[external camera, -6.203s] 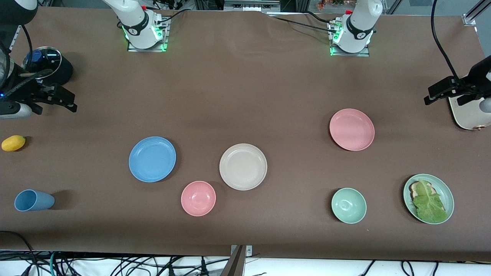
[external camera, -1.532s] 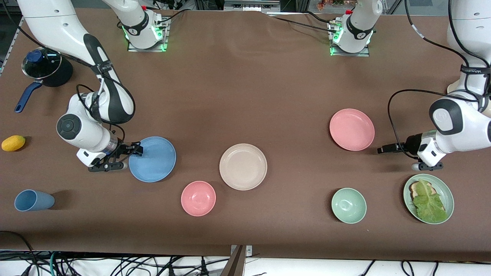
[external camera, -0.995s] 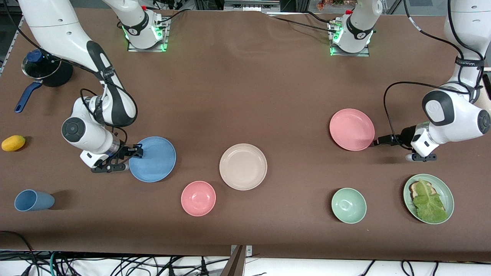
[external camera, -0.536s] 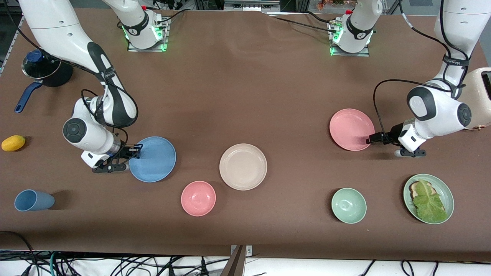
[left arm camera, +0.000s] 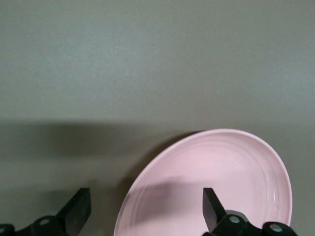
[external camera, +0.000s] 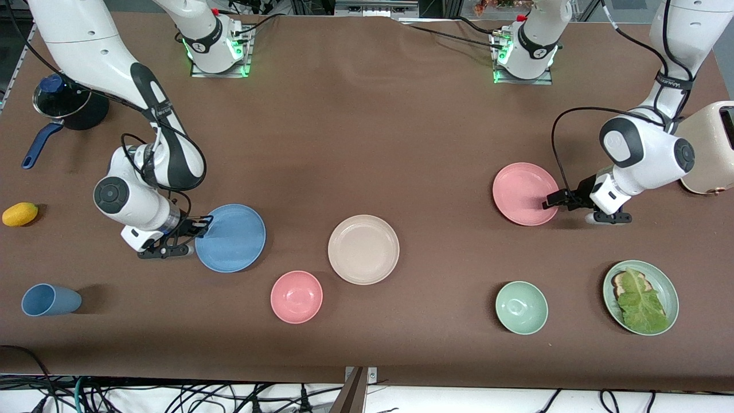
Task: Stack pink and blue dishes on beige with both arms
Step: 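Grip the pink plate with the left gripper while the right gripper grips the blue plate, then slide the pink plate toward the beige plate with the left gripper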
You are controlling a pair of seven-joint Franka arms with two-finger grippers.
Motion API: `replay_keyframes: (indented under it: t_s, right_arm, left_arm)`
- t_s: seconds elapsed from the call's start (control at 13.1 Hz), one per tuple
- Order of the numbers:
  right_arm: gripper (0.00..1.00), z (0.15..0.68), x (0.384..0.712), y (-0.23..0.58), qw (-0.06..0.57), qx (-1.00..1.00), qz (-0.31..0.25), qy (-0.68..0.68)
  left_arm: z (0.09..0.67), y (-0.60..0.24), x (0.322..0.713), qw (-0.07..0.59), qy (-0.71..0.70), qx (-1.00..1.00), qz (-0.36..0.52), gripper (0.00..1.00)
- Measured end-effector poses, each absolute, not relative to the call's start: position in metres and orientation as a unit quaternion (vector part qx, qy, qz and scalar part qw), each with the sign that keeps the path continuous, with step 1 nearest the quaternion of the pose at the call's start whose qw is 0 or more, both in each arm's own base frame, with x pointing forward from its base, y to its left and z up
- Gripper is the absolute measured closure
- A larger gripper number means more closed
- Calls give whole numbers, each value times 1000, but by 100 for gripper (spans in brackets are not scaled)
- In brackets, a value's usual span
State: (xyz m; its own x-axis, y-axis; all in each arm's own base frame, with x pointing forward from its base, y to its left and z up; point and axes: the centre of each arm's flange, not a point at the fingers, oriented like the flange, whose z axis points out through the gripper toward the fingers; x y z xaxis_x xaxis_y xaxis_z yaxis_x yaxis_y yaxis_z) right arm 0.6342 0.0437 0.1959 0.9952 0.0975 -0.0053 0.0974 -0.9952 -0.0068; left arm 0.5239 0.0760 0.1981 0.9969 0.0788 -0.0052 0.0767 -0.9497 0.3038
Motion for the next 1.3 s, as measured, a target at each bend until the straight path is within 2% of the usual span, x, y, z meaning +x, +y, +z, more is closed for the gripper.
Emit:
replay_keyframes:
  t_s: [0.54, 0.77, 0.84, 1.15, 1.3]
  right_arm:
    - [94, 201, 636, 45, 4, -999, -2, -52]
    - [95, 216, 647, 46, 1, -998, -4, -57]
    - [95, 226, 654, 46, 0, -998, 0, -58]
    - [95, 252, 669, 43, -13, -998, 6, -66]
    - [95, 265, 674, 42, -14, -998, 13, -66]
  left_arm:
    - [188, 75, 498, 132, 40, 990, 14, 0]
    - [175, 76, 494, 126, 43, 991, 18, 1]
    - [170, 75, 494, 125, 44, 991, 18, 9]
    - [169, 75, 494, 124, 43, 991, 21, 58]
    - [169, 75, 495, 124, 42, 991, 21, 78]
